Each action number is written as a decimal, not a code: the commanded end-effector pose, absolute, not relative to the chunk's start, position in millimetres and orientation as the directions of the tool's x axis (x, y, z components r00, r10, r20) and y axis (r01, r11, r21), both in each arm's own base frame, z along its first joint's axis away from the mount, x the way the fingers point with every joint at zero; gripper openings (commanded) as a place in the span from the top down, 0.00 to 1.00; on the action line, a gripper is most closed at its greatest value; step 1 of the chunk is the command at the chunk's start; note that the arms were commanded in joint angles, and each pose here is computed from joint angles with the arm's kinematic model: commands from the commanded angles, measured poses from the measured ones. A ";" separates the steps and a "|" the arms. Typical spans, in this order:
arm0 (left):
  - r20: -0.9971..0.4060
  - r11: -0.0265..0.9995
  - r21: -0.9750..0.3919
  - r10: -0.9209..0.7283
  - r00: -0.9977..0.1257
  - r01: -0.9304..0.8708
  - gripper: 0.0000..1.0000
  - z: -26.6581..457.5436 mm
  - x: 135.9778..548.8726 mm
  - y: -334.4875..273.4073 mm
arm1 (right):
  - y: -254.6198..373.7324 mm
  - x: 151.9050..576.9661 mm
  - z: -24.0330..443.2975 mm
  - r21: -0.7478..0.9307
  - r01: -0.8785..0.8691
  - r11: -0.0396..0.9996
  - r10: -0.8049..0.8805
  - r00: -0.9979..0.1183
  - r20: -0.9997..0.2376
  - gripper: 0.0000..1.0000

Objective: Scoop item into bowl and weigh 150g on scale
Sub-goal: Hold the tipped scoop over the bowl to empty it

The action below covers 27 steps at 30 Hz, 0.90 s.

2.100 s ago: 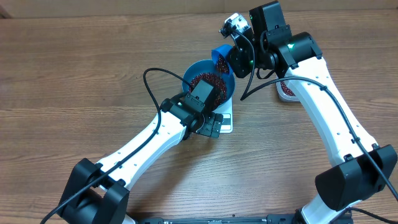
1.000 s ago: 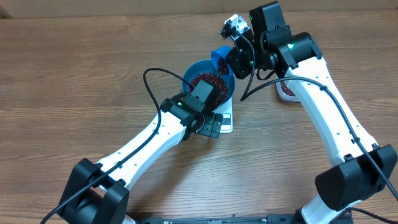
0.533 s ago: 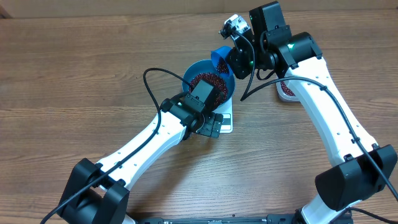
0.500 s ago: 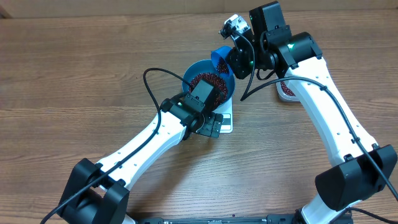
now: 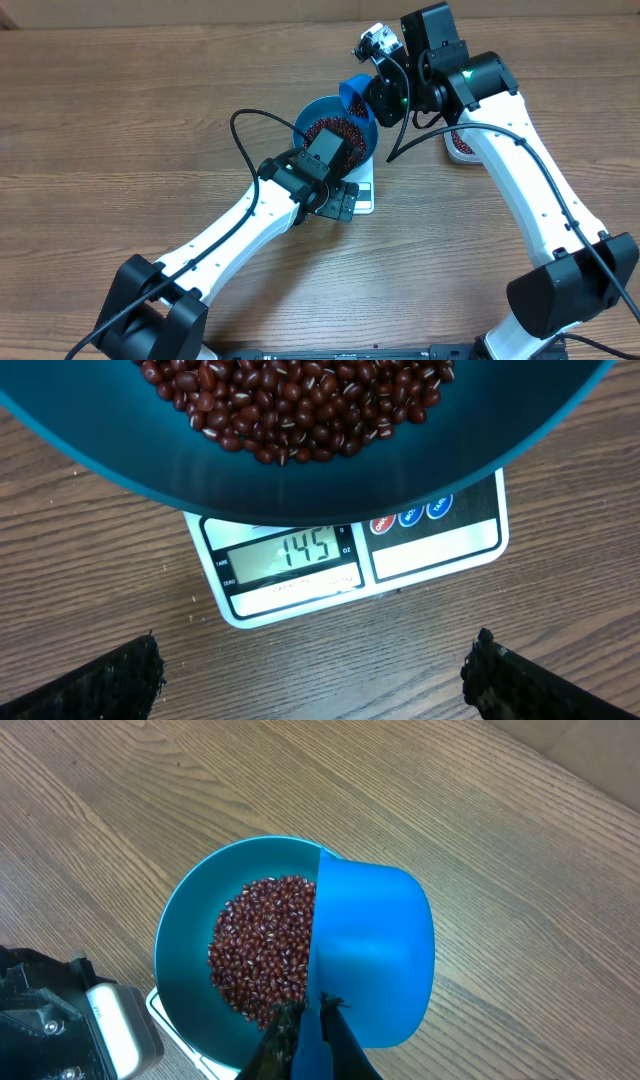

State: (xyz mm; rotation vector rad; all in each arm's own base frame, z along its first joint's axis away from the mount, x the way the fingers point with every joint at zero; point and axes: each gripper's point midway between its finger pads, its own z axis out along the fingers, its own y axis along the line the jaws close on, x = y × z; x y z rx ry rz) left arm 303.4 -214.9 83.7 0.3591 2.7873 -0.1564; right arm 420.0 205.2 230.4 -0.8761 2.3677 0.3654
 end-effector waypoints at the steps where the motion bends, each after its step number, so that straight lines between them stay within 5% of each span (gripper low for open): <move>1: -0.330 0.967 -0.050 0.222 -0.918 0.252 0.01 81.0 304.8 -210.3 | 208.8 423.9 246.3 0.043 -0.673 0.738 -0.496 -0.585 -0.641 0.96; 27: -0.330 0.966 -0.049 0.222 -0.918 0.252 0.00 81.0 304.8 -210.3 | 210.7 422.8 247.1 0.058 -0.679 0.732 -0.491 -0.585 -0.646 0.96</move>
